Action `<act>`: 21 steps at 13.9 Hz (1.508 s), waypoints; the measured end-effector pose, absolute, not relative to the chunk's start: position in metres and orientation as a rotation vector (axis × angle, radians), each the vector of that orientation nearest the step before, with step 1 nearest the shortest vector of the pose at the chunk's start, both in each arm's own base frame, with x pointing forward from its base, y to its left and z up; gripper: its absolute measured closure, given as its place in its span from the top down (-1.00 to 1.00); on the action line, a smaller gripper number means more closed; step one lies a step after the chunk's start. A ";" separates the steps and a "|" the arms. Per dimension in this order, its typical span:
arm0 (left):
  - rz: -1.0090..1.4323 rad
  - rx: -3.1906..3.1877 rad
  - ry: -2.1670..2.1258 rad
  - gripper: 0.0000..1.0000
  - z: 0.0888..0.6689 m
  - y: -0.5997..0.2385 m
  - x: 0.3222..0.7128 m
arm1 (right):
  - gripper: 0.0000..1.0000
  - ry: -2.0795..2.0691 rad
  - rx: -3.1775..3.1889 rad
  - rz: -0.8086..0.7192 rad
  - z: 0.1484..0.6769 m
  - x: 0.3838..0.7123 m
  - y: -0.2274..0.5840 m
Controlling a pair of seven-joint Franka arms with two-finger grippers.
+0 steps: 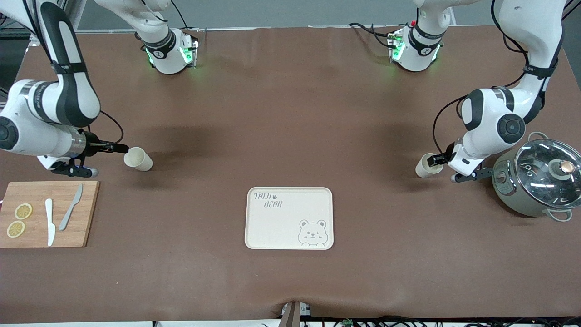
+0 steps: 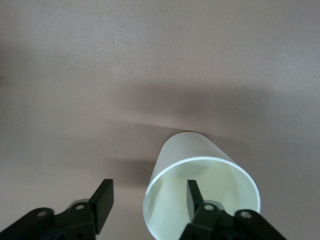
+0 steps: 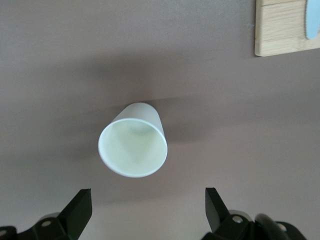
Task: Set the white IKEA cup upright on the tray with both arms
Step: 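Close the left gripper on its cup while the right gripper grasps its cup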
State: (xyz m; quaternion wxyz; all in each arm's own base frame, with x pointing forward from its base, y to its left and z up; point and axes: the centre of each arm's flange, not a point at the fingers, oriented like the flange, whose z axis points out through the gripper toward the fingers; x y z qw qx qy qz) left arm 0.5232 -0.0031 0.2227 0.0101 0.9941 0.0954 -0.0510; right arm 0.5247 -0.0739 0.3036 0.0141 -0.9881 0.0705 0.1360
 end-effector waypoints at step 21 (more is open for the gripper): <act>-0.027 3.082 0.163 -0.93 0.314 -0.078 0.628 | -0.96 0.263 -3.095 0.291 0.239 0.511 -0.080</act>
